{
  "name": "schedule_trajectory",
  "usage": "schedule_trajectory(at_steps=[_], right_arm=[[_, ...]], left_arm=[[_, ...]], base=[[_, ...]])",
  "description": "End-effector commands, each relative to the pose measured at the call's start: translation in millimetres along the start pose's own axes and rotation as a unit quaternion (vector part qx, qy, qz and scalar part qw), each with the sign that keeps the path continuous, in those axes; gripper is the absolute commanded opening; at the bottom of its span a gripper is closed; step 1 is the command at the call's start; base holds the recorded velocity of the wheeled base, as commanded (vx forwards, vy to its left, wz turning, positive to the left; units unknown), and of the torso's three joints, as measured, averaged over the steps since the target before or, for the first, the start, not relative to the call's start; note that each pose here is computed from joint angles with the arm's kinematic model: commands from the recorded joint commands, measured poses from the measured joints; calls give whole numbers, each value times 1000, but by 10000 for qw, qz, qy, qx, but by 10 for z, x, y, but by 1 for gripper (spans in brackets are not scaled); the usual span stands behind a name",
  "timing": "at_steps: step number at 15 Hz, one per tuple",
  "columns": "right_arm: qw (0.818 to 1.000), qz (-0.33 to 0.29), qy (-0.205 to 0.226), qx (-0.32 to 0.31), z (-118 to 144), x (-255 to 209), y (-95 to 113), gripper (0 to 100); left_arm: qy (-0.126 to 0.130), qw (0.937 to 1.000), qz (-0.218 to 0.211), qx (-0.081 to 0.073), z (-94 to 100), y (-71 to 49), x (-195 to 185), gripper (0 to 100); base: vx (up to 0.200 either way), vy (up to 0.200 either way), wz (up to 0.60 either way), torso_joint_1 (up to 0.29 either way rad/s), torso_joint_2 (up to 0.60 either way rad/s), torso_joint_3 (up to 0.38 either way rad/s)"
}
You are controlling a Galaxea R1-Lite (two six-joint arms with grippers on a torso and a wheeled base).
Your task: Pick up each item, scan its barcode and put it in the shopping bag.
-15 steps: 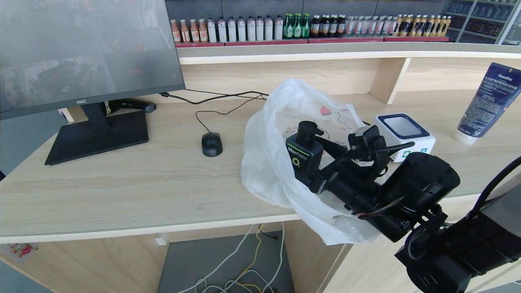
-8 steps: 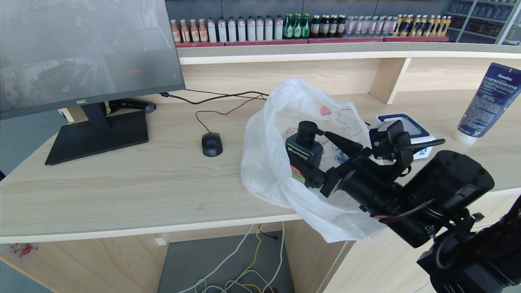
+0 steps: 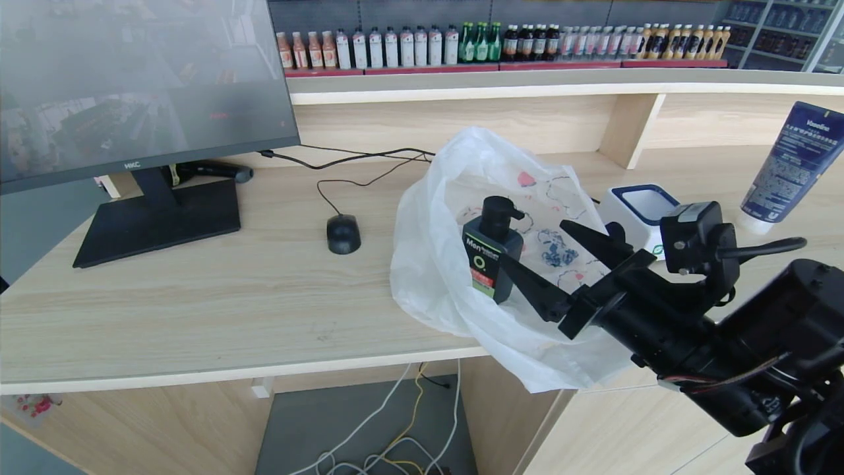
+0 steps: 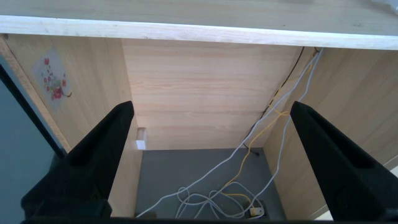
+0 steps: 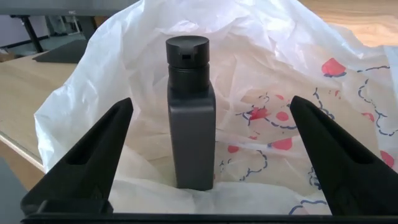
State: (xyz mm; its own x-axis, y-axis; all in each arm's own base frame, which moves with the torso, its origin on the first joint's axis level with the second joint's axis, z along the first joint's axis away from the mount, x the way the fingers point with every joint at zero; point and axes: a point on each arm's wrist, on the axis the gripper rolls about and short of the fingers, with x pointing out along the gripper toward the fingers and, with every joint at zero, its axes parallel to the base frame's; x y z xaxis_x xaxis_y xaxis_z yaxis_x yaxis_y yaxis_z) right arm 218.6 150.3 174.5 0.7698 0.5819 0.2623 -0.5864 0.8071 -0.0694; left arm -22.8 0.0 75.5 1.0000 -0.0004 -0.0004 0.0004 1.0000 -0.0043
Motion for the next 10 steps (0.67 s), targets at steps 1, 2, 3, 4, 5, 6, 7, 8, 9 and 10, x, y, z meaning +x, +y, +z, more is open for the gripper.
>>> schedule_trajectory(at_steps=[1, 2, 3, 4, 5, 6, 7, 8, 9, 10], right_arm=[[9999, -74, -146, -30, 104, -73, -38, 100], [9997, -156, -171, -55, 129, -108, -80, 100], [9995, -232, -211, -82, 159, -134, -121, 100], [9992, -279, -269, -92, 192, -147, -145, 100], [9989, -347, -310, -108, 218, -165, -178, 100], [9987, -376, -316, -118, 222, -169, -193, 100], [9986, -384, -331, -121, 231, -173, -196, 100], [9987, -384, -323, -121, 228, -175, -196, 100], [9986, -384, -331, -121, 231, -173, -196, 100], [9986, -384, -331, -121, 231, -173, -196, 100]], left_arm=[[-2, 10000, 2, -2, 0, 0, 0, 100], [-2, 10000, -6, 14, 0, 0, 0, 100], [-2, 10000, -6, 14, 0, 0, 0, 100], [-2, 10000, -6, 21, 0, 0, 0, 100], [-2, 10000, -6, 21, 0, 0, 0, 100], [-2, 10000, -6, 21, 0, 0, 0, 100], [-2, 10000, 2, -2, 0, 0, 0, 100], [-2, 10000, 2, -9, 0, 0, 0, 100], [-2, 10000, 2, -2, 0, 0, 0, 100], [-2, 10000, 2, 6, 0, 0, 0, 100]], base=[[0, 0, 0, 0, 0, 0], [0, 0, 0, 0, 0, 0], [0, 0, 0, 0, 0, 0], [0, 0, 0, 0, 0, 0], [0, 0, 0, 0, 0, 0], [0, 0, 0, 0, 0, 0], [0, 0, 0, 0, 0, 0], [-200, 0, 0, 2, 2, 2], [-200, 0, 0, -2, 2, -2], [0, 0, 0, 0, 0, 0]])
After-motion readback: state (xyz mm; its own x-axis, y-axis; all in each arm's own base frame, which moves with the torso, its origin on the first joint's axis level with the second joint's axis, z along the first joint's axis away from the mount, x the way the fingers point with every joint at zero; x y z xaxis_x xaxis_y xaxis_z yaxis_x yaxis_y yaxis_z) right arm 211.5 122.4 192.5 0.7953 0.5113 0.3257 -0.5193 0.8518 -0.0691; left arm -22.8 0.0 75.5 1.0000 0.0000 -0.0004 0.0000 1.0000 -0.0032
